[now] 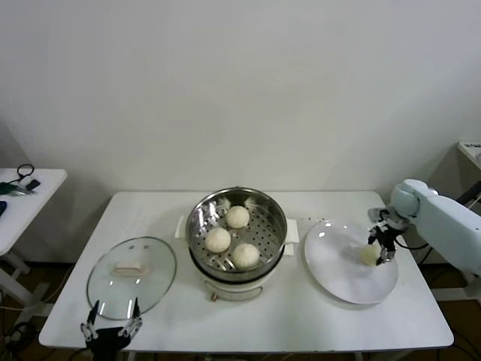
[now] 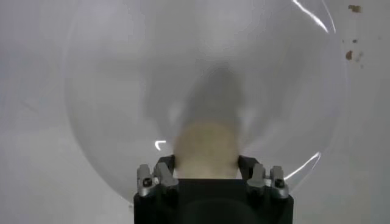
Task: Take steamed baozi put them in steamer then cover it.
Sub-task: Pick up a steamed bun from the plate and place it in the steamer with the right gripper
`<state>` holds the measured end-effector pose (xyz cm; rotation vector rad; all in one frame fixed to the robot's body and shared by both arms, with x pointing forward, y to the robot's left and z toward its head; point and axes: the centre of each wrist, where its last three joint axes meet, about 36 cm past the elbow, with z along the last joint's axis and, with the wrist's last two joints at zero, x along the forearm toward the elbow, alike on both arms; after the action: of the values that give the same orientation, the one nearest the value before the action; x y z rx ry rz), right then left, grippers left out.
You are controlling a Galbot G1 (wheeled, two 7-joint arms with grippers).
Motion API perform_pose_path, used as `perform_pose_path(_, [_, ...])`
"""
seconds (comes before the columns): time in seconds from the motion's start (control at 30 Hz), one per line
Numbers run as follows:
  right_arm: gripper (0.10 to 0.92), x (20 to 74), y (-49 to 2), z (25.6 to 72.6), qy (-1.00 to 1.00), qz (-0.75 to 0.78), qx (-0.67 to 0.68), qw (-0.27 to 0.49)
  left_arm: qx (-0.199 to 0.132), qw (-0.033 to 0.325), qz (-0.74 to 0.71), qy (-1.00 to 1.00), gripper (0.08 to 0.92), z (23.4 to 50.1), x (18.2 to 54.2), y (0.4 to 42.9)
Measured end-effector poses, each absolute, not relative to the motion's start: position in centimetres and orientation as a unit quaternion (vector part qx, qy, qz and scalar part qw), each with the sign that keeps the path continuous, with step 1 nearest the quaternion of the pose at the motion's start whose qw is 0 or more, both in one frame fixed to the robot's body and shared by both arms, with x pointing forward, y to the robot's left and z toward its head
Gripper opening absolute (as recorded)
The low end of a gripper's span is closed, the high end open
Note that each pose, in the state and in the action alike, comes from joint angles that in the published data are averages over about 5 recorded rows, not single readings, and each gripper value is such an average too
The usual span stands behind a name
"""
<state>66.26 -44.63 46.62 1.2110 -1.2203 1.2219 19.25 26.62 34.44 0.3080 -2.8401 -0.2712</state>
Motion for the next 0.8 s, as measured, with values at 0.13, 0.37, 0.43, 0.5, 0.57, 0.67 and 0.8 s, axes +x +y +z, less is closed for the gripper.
perform_pose_path(0.13, [0.67,66.9,-44.0,47.9,-0.51,0.504,0.501,0.485,0.105,0.135,-0.093,-0.981,0.823,34.5,19.2,26.5])
perform_pose_path(0.37, [0.668,69.3,-41.2,52.9,-0.535,0.511,0.499,0.452,0.101,0.129,-0.09,-0.982,0.823,34.7,19.5,26.2])
perform_pose_path(0.43, [0.668,70.1,-40.0,54.7,-0.543,0.512,0.499,0.44,0.099,0.126,-0.088,-0.983,0.823,34.9,19.7,26.0])
perform_pose_path(0.5, [0.67,70.8,-38.6,56.6,-0.552,0.513,0.5,0.427,0.098,0.124,-0.086,-0.984,0.823,35.1,19.9,25.7])
perform_pose_path(0.57, [0.67,71.4,-37.2,58.5,-0.562,0.512,0.501,0.415,0.096,0.121,-0.085,-0.984,0.823,35.2,20.2,25.5])
perform_pose_path(0.67, [0.67,72.0,-34.8,61.1,-0.575,0.509,0.504,0.396,0.092,0.117,-0.084,-0.985,0.823,35.4,20.4,25.1])
perform_pose_path(0.8, [0.669,72.1,-31.5,64.0,-0.588,0.505,0.511,0.372,0.087,0.115,-0.08,-0.986,0.823,35.4,20.6,24.5])
